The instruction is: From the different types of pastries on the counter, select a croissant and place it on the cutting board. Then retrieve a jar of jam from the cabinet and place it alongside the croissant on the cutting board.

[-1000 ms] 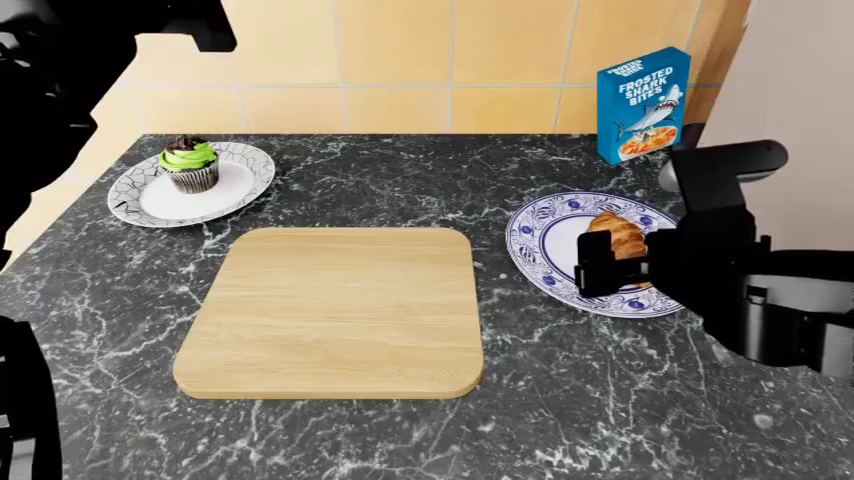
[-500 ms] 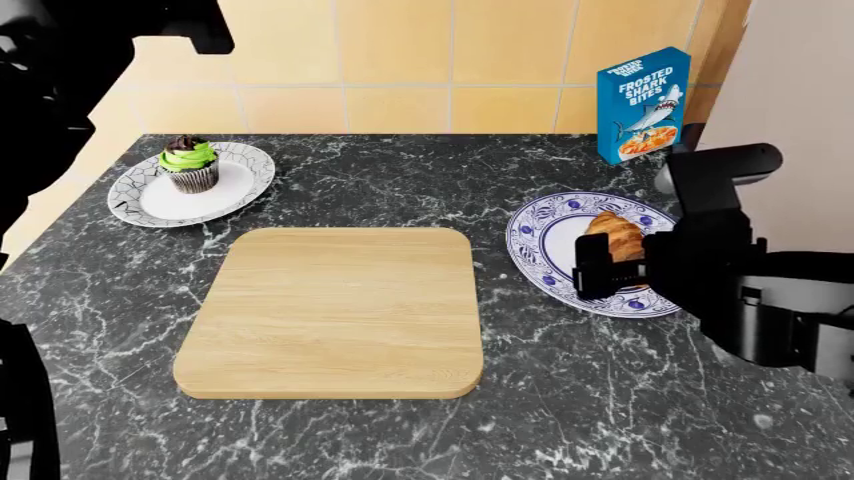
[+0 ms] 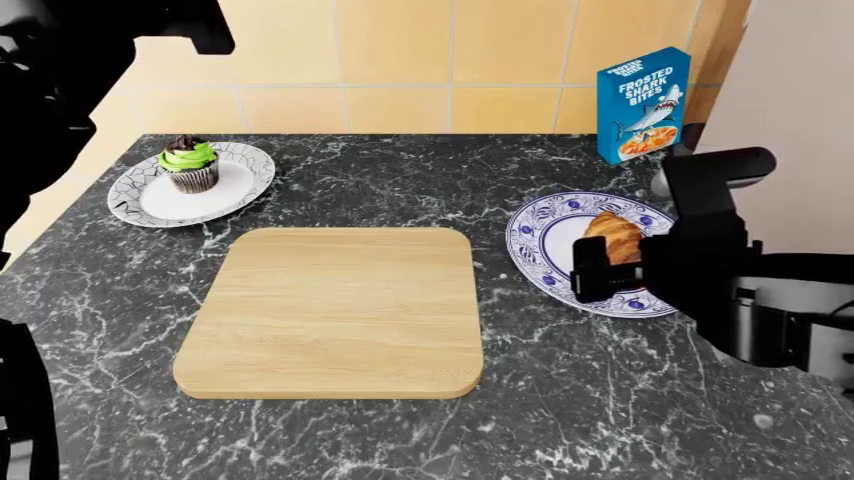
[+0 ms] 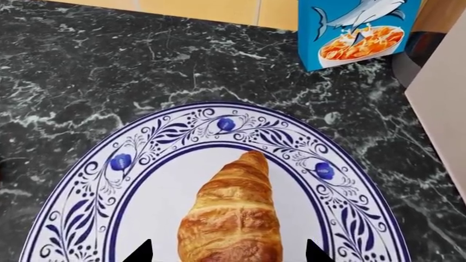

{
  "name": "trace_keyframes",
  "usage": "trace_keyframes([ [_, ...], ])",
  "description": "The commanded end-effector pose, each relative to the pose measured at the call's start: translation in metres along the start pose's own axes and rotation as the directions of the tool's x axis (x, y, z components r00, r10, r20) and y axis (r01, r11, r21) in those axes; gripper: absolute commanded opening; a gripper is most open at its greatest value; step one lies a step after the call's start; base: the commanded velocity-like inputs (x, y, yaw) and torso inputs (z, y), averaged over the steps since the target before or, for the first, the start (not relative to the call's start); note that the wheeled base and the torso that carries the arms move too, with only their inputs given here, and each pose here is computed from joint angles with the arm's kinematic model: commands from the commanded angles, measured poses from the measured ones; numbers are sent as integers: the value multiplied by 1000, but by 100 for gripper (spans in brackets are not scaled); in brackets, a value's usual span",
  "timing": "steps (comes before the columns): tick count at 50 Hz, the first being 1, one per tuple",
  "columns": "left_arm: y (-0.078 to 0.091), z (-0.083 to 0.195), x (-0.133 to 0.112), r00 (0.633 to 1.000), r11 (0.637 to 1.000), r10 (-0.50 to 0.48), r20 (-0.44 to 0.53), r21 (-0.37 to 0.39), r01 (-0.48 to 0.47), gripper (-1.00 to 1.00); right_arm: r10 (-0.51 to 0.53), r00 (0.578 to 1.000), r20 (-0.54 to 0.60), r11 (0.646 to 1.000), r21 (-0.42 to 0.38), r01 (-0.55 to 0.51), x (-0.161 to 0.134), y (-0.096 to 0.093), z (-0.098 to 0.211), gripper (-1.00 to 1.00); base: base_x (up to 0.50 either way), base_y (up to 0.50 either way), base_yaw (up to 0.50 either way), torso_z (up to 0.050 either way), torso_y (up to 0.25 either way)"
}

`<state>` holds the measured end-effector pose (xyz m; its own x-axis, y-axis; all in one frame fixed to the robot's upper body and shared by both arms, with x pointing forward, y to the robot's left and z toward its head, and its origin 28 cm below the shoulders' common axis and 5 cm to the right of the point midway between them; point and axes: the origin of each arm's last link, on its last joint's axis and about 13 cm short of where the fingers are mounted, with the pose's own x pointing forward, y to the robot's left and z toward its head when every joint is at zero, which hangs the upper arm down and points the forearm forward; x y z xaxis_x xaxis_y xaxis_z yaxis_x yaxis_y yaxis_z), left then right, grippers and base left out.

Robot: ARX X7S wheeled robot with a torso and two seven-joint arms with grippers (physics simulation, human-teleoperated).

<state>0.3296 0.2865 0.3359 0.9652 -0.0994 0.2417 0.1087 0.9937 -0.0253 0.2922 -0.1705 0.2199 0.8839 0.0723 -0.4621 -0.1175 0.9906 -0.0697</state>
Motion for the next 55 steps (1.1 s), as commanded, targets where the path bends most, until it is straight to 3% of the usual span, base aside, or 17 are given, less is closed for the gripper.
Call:
trace_keyframes([
  [1, 1, 0, 0, 1000, 1000, 1, -1, 0, -1, 100, 4, 1000, -4, 1000, -1, -4, 2, 1, 0, 100, 0, 0, 0, 0, 0],
  [15, 1, -1, 0, 1000, 1000, 2, -1, -2, -2, 100, 6, 1000, -3, 1000, -5, -6, 2, 1, -1, 100, 0, 0, 0, 0, 0],
  [16, 1, -1, 0, 1000, 1000, 2, -2, -3, -2, 100, 6, 1000, -4, 1000, -6, -6, 2, 1, -1, -100, 0, 0, 0, 0, 0],
  [33, 0, -1, 0, 1000, 1000, -4, -2, -4, 4, 100, -17, 1000, 23, 999, -29, 18, -3, -2, 4, -100, 0, 0, 0, 0, 0],
  [41, -1, 3, 1, 1000, 1000, -6, 7, -7, 6, 100, -43, 980, 194, 990, -121, 68, -33, -1, 43, -100, 0, 0, 0, 0, 0],
  [47, 0, 8, 1, 1000, 1000, 0, 24, -8, 0, 100, 42, 953, 301, 985, -171, 11, -58, 15, 69, -100, 0, 0, 0, 0, 0],
  [55, 5, 12, -1, 999, 1000, 21, 38, -9, -20, 100, 247, 925, 289, 950, -263, -171, -62, 48, 71, -100, 0, 0, 0, 0, 0],
])
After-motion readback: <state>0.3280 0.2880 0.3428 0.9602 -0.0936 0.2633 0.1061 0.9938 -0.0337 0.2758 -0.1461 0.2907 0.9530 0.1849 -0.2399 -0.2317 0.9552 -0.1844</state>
